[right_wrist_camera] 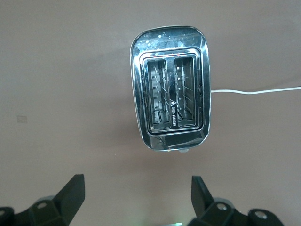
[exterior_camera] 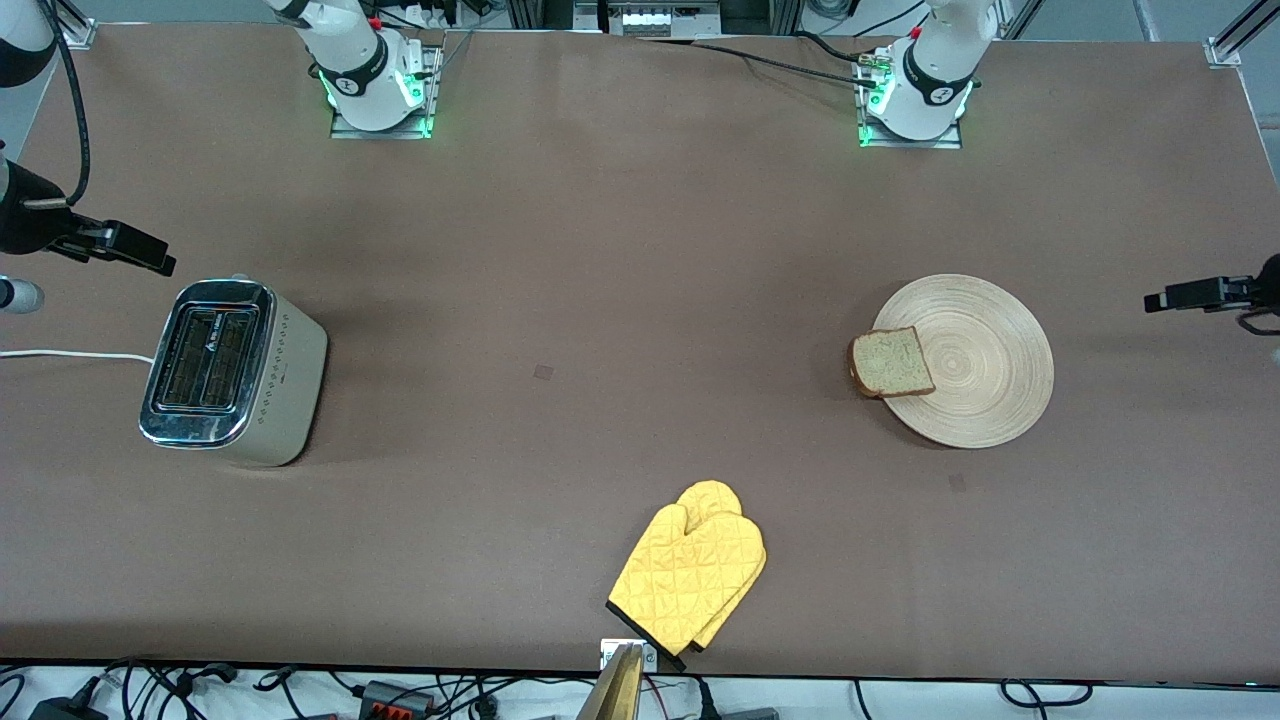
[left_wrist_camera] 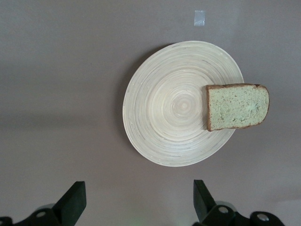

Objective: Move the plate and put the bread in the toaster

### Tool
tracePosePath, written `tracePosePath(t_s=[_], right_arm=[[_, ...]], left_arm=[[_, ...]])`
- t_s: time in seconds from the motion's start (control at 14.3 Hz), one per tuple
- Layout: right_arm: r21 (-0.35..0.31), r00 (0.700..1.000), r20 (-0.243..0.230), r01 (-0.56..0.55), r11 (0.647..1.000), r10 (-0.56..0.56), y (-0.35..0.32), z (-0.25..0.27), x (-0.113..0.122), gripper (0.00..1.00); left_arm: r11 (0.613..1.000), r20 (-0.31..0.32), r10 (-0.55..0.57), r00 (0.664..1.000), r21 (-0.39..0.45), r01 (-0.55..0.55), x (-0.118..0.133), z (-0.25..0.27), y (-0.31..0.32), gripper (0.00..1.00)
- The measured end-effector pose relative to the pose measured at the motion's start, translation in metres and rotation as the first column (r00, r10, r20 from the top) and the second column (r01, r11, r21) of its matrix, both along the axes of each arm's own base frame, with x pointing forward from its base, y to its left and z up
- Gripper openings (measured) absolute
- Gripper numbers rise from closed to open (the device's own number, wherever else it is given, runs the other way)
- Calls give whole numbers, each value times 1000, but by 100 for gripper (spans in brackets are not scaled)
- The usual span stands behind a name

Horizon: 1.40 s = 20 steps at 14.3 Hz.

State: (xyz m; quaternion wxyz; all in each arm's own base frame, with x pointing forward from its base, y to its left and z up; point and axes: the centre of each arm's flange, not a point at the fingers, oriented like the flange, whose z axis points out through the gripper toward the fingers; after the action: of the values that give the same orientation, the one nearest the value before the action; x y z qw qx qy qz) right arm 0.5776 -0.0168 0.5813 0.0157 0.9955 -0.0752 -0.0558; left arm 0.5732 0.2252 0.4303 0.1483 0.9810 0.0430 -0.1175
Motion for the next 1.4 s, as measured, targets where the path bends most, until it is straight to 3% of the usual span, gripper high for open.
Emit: tracePosePath(t_s=[0.28,0.7,0.98,1.12,1.26,1.4], right_arm=[[0,1000,0,0,1000,0,0,0,0,100],[12,1000,0,6,1000,-6,-2,0,0,100],[13,1000,-1,7,1000,-7,-3,0,0,100],[13,1000,-1,7,1000,-7,-3,0,0,100],[13,1000,-1,7,1000,-7,-3,0,0,100],[13,1000,-1,7,1000,-7,-3,0,0,100]], left_arm=[[982,-9,37,999,-183,-38,-12,-72,56,100],[907,66,79,995,-420,-44,-14,-199,82,100],[866,47,87,995,-497,-53,-13,-245,66,99],[853,64,52,997,-521,-11,-14,-262,60,87],[837,76,33,997,-547,14,-17,-279,56,81],[817,85,37,996,-576,19,-18,-293,51,63]])
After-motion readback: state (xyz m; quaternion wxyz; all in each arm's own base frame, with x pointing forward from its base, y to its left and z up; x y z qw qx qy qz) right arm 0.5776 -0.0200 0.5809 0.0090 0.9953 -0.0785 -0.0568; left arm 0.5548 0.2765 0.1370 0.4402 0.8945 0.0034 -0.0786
